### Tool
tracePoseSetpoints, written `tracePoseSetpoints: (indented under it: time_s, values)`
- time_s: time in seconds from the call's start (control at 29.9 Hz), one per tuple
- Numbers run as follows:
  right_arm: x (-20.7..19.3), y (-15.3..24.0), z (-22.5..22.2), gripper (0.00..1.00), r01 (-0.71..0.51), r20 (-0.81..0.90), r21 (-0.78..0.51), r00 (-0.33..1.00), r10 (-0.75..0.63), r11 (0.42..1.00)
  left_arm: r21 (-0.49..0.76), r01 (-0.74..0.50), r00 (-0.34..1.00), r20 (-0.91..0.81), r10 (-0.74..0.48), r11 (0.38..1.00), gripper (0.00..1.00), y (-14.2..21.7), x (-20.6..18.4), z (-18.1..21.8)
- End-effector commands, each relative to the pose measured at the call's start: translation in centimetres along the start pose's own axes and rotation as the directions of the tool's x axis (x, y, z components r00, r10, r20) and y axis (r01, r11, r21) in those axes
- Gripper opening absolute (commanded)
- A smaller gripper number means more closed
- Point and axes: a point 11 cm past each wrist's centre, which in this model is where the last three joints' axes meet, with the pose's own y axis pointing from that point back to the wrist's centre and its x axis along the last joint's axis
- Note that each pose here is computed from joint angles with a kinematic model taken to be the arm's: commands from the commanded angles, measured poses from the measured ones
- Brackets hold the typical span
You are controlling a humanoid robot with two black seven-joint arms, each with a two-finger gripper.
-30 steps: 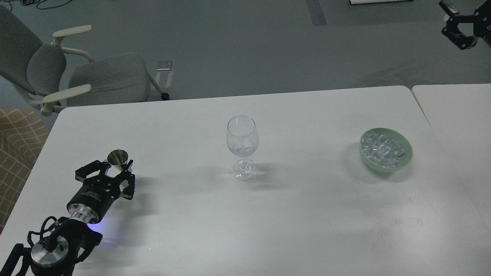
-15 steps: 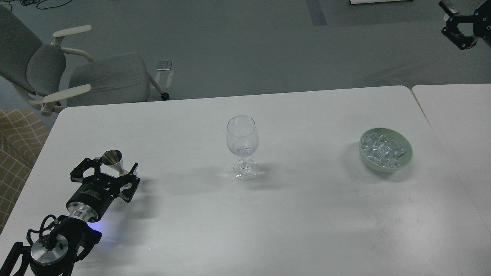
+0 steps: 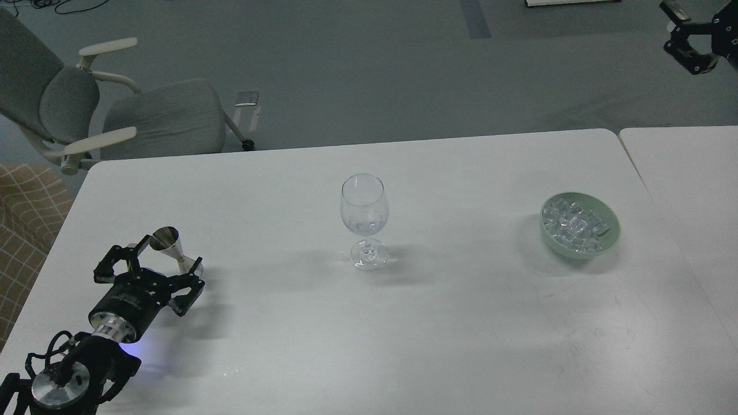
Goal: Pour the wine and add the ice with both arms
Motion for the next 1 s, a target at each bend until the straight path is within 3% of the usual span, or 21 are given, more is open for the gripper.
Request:
tracePoseSetpoints:
  time_s: [0.0,0.37,0.57,0.74,0.94,0.97]
  values:
    - [0.1,0.0,-0.1,1.00,-0.002,-0.002,0.000,1.000,0.002,1.000,-0.015,0.009,1.000,0.015,-0.008,1.000,0.98,1.9,1.1,0.6]
    - [0.3,0.3,-0.1,1.00,-0.008,-0.006,-0.001,1.000,0.008,1.000,-0.061,0.027,0.996,0.090,-0.022,0.998,0.98,9.2,4.7,2.5]
    - [0.4,0.3,-0.2,1.00,-0.009,-0.007,-0.001,1.000,0.009,1.000,-0.166,0.017,0.992,0.127,0.004,0.986,0.98,10.6,4.7,6.0]
    - [0.7,0.6,-0.6,1.00,-0.017,-0.018,0.001,1.000,0.017,1.000,-0.200,0.113,0.971,0.229,-0.066,0.973,0.98,9.2,1.2,9.6]
    - [1.2,1.0,-1.0,1.00,-0.030,-0.030,0.002,0.999,0.030,1.000,-0.163,0.328,0.876,0.422,-0.235,0.931,0.98,5.1,-7.4,11.5]
    - [1.2,1.0,-1.0,1.00,-0.030,-0.030,0.002,0.999,0.030,1.000,-0.163,0.328,0.875,0.422,-0.235,0.931,0.98,5.1,-7.4,11.5]
